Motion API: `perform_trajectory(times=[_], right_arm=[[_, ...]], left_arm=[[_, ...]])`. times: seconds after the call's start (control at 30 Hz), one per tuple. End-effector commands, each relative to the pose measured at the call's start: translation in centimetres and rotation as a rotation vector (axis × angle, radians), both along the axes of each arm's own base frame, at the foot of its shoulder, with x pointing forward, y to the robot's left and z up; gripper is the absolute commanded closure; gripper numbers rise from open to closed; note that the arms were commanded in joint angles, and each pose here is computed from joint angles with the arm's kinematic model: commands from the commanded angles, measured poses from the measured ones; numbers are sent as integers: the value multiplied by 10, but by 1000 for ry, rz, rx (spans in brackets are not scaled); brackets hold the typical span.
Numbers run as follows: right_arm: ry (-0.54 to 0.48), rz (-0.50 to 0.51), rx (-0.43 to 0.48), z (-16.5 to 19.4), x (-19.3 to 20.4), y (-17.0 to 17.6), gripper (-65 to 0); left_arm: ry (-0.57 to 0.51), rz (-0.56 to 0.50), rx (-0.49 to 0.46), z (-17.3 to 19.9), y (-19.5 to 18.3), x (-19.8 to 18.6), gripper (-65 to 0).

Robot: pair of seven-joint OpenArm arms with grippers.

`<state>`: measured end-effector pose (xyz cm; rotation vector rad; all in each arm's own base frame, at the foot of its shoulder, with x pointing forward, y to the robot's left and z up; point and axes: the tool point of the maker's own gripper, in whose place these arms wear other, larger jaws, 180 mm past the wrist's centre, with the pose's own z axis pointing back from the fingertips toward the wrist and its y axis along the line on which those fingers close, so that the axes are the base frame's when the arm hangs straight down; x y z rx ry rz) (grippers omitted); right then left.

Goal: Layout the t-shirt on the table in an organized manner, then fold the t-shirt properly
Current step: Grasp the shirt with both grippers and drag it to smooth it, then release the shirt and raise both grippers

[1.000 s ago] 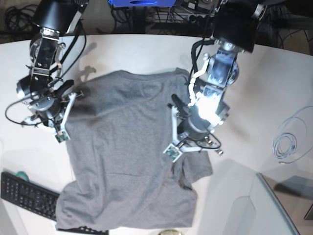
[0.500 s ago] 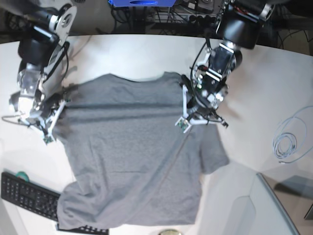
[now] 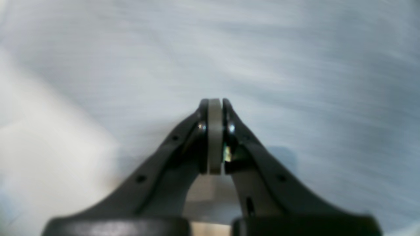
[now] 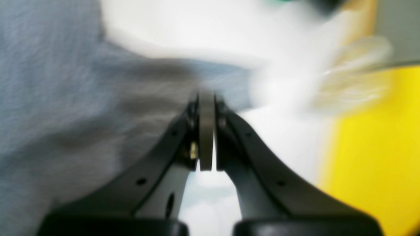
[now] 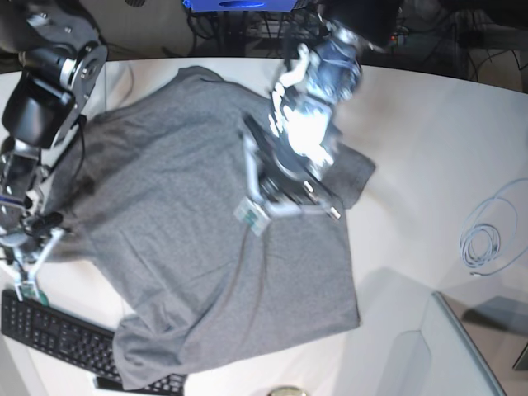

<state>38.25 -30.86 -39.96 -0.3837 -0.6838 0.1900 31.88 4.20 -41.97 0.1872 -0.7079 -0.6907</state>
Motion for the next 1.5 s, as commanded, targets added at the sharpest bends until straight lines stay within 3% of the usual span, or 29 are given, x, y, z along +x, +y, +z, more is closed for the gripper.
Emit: perform_trajectory(times=[0.0, 0.17, 0.33, 0.53, 0.7, 0.9, 1.07, 1.2, 1.33, 1.47], right_arm=[[14, 53, 25, 0, -5, 21, -6], [153, 219, 75, -29, -71, 106, -2], [237, 404, 60, -47, -118, 167, -2], [239, 358, 158, -59, -140, 191, -2], [327, 342, 204, -86, -149, 194, -2], [394, 200, 211, -111, -138, 134, -2], [413, 180, 181, -112, -105, 97, -2], [400, 174, 164, -100, -67, 76, -2], [371, 168, 163, -83, -30, 63, -2], [279, 196, 182, -65, 4, 68, -2]], left_arm=[[-40, 30, 17, 10, 13, 22, 0], [-61, 99, 83, 11, 57, 99, 0], [-90, 80, 39, 2, 72, 148, 0], [-128, 171, 3, -11, 97, 174, 0], [-51, 136, 71, -43, 107, 149, 0], [78, 154, 167, -93, 153, 87, 0], [129, 179, 218, -111, 168, 25, 0], [128, 173, 201, -105, 141, -20, 0], [145, 177, 111, -99, 88, -51, 0], [141, 182, 13, -91, 44, -61, 0]])
